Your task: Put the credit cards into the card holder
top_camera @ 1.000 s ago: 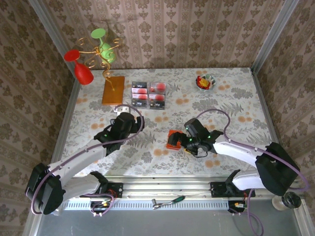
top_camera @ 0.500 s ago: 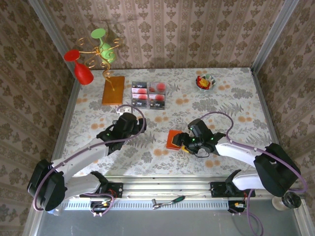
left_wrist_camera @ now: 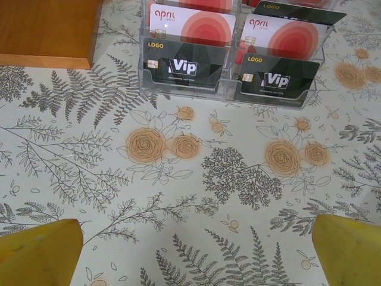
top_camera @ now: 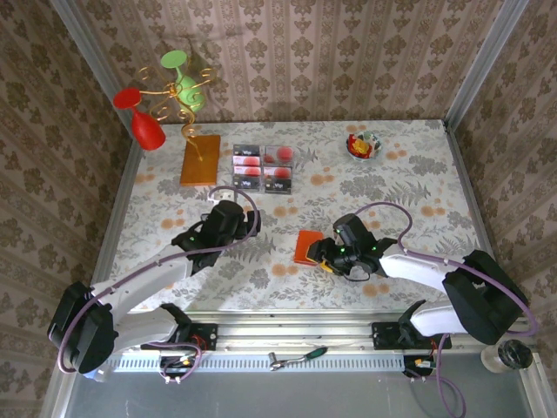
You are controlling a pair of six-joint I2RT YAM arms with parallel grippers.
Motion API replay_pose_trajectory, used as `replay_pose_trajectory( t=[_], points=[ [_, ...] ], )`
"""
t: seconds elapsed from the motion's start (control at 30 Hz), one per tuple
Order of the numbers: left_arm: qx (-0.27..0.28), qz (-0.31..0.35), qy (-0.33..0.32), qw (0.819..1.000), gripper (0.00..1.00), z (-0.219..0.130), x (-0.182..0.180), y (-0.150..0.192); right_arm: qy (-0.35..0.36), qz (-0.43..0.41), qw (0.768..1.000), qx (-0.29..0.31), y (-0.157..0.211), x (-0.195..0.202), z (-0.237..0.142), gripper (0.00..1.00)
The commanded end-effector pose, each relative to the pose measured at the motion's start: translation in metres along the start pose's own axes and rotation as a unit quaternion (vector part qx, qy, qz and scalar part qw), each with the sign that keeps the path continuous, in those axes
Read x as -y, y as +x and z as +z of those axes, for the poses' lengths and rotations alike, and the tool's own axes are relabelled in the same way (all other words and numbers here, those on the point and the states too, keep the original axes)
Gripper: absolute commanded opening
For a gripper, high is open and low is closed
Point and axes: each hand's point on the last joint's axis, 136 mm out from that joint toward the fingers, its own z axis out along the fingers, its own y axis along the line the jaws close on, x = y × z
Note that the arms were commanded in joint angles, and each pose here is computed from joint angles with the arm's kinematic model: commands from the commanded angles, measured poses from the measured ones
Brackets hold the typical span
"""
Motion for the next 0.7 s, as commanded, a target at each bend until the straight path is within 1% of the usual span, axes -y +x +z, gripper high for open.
replay_pose_trajectory(
  t=[0.0, 0.13, 0.3, 0.57, 0.6, 0.67],
  points=[
    [0.002, -0.007, 0.005, 1.000, 1.00, -0.003, 0.007, -0.009, 0.003, 0.012, 1.000, -0.001, 0.002, 0.007, 0.001, 0.57],
    [0.002, -0.003, 0.005, 1.000, 1.00, -0.003, 0.009, -0.010, 0.005, 0.011, 1.000, 0.001, 0.000, 0.009, 0.001, 0.56],
    [0.002, -0.002, 0.006, 1.000, 1.00, -0.002, 0.011, -0.011, -0.008, 0.009, 1.000, -0.001, -0.004, 0.003, 0.003, 0.40],
    [0.001, -0.002, 0.005, 1.000, 1.00, -0.002, 0.011, -0.009, -0.017, 0.006, 1.000, -0.004, -0.007, -0.004, 0.006, 0.40],
    [0.001, -0.001, 0.005, 1.000, 1.00, -0.002, 0.012, -0.009, -0.007, 0.010, 1.000, -0.010, -0.006, 0.002, 0.011, 0.39],
    [0.001, 0.000, 0.005, 1.000, 1.00, -0.002, 0.012, -0.009, -0.008, 0.010, 1.000, -0.010, -0.007, 0.001, 0.012, 0.39]
  ],
)
